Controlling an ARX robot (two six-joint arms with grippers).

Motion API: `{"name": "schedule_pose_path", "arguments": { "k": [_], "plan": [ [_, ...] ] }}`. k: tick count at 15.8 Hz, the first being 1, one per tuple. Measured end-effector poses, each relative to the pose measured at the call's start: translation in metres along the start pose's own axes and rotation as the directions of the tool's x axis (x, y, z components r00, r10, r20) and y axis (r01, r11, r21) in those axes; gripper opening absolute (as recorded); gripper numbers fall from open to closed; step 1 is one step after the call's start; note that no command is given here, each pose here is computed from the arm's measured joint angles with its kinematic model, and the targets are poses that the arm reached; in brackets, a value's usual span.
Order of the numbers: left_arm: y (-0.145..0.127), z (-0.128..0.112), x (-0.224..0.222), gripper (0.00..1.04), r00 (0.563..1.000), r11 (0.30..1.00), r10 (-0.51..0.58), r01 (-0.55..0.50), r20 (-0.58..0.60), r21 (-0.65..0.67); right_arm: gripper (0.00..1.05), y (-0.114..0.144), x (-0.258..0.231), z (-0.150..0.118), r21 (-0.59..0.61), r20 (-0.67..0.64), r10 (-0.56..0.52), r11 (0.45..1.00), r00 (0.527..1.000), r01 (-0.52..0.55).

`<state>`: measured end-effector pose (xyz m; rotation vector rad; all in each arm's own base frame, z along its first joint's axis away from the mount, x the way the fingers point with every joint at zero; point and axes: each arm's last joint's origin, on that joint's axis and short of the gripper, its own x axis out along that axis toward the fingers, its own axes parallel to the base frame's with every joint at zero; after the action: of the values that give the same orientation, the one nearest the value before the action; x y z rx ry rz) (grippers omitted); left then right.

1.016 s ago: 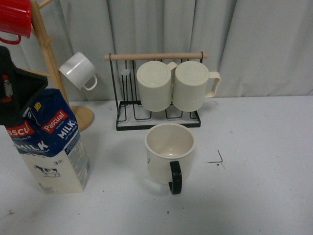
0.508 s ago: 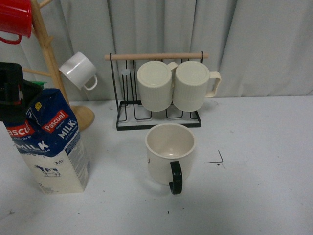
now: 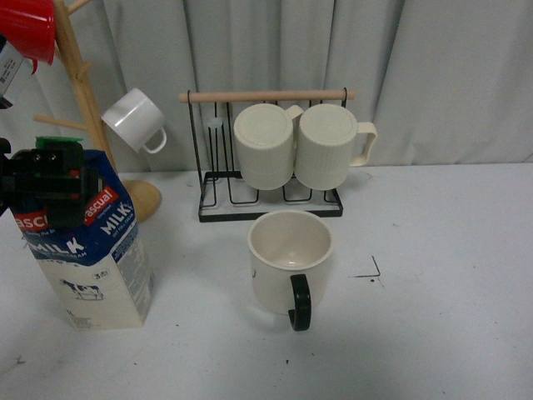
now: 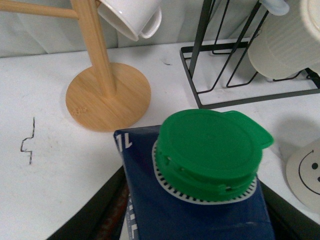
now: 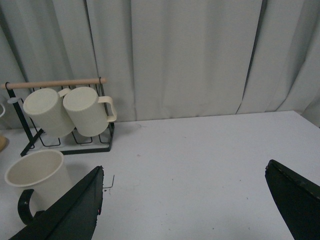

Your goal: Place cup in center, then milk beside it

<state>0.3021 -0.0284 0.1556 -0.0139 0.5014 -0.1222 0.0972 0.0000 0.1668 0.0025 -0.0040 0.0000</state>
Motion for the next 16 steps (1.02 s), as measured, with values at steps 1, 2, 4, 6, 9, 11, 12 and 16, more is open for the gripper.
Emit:
{"name": "schedule_pose_path", "arguments": {
  "k": [1, 2, 4, 6, 9, 11, 12, 16],
  "plan": [
    [0.0, 0.0, 0.0, 0.5, 1.0, 1.0, 0.011, -0.011, 0.001, 0.0, 0.98, 0.0, 0.0, 0.0, 0.0, 0.0, 0.0, 1.0, 1.0, 0.0],
    [0.0, 0.0, 0.0, 0.43, 1.0, 1.0, 0.014, -0.014, 0.001, -0.001, 0.98, 0.0, 0.0, 0.0, 0.0, 0.0, 0.0, 1.0, 1.0, 0.0],
    [-0.001, 0.002, 0.0, 0.16, 1.0, 1.0, 0.016, -0.016, -0.003, -0.006, 0.98, 0.0, 0.0, 0.0, 0.0, 0.0, 0.0, 1.0, 1.0, 0.0],
    [-0.009, 0.006, 0.0, 0.06, 1.0, 1.0, 0.017, -0.017, -0.009, -0.014, 0.98, 0.0, 0.0, 0.0, 0.0, 0.001, 0.0, 1.0, 1.0, 0.0],
    [-0.031, 0.016, 0.0, 0.06, 1.0, 1.0, 0.019, -0.019, -0.019, 0.015, 0.98, 0.0, 0.0, 0.0, 0.0, 0.0, 0.0, 1.0, 1.0, 0.0],
    [-0.06, 0.026, -0.002, 0.05, 1.0, 0.999, -0.021, 0.021, 0.002, 0.034, 0.98, 0.0, 0.0, 0.0, 0.0, 0.0, 0.0, 1.0, 1.0, 0.0],
    [-0.07, 0.032, -0.003, 0.05, 0.999, 0.999, -0.033, 0.032, 0.029, 0.036, 0.98, 0.0, 0.0, 0.0, 0.0, 0.0, 0.0, 1.0, 1.0, 0.0],
    [-0.088, 0.045, 0.001, 0.05, 0.995, 0.999, -0.035, 0.034, 0.096, 0.012, 0.98, 0.0, 0.0, 0.0, 0.0, 0.0, 0.0, 1.0, 1.0, 0.0]
  ]
}}
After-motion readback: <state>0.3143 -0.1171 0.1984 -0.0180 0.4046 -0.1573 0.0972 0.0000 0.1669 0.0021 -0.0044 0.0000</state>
